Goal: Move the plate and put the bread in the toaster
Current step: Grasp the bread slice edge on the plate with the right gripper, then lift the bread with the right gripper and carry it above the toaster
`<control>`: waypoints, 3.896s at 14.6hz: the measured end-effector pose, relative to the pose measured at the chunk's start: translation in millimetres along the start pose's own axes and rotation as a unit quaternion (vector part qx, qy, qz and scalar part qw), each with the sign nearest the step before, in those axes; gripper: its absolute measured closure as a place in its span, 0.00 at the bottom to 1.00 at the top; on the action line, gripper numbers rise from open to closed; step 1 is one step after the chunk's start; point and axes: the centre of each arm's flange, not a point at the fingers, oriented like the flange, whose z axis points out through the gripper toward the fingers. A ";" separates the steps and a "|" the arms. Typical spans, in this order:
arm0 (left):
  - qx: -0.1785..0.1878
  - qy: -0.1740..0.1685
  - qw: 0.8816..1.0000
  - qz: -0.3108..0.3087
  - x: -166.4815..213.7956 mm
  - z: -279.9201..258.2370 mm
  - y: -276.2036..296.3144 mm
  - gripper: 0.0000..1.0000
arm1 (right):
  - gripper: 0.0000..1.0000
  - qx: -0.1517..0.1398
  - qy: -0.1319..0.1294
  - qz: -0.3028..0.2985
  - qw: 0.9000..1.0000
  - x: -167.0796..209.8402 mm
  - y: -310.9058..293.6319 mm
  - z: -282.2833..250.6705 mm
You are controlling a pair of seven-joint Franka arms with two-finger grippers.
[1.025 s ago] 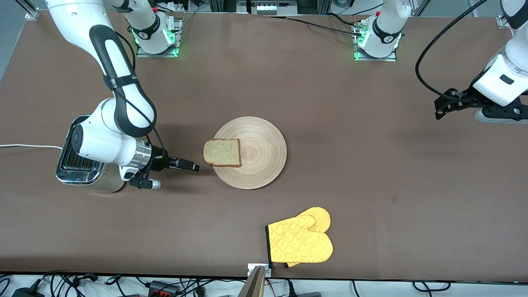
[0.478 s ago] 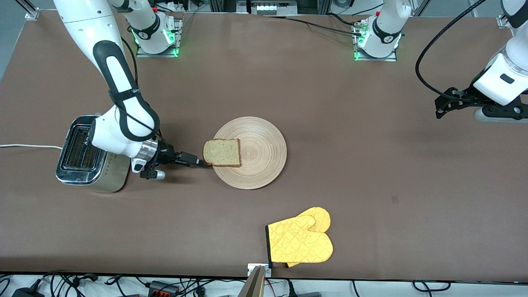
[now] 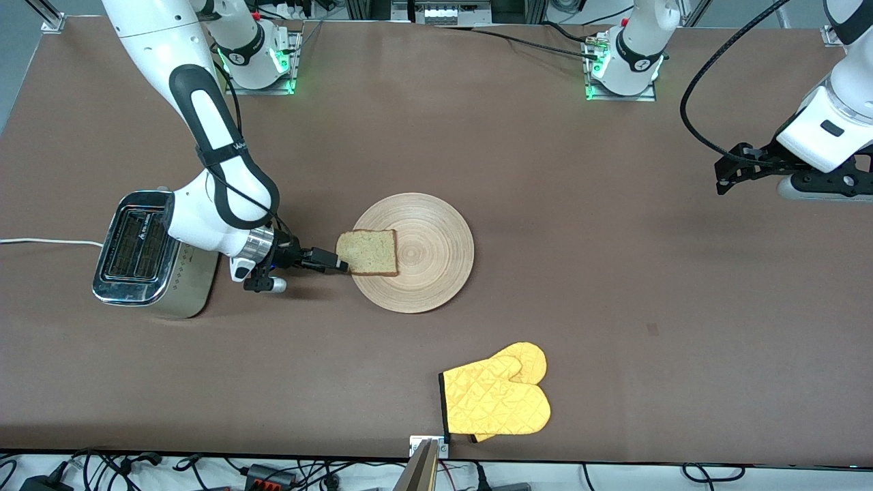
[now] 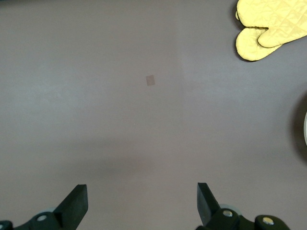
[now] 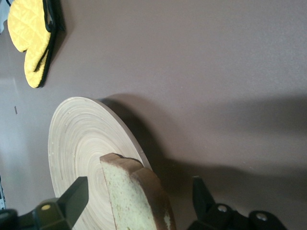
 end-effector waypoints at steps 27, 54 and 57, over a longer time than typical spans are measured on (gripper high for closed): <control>0.000 -0.008 1.000 0.007 -3.3 -4.3 12.5 0.00 | 0.91 0.001 -0.009 0.028 1.000 -12.0 -1.1 5.6; 0.000 -0.010 1.000 0.013 -4.4 -7.1 22.1 0.00 | 0.92 -0.415 -0.096 0.014 0.905 90.1 -15.4 -385.7; 0.000 -0.010 1.000 0.013 -4.4 -7.1 21.9 0.00 | 0.92 -0.422 -0.093 0.008 0.902 102.6 -6.3 -371.0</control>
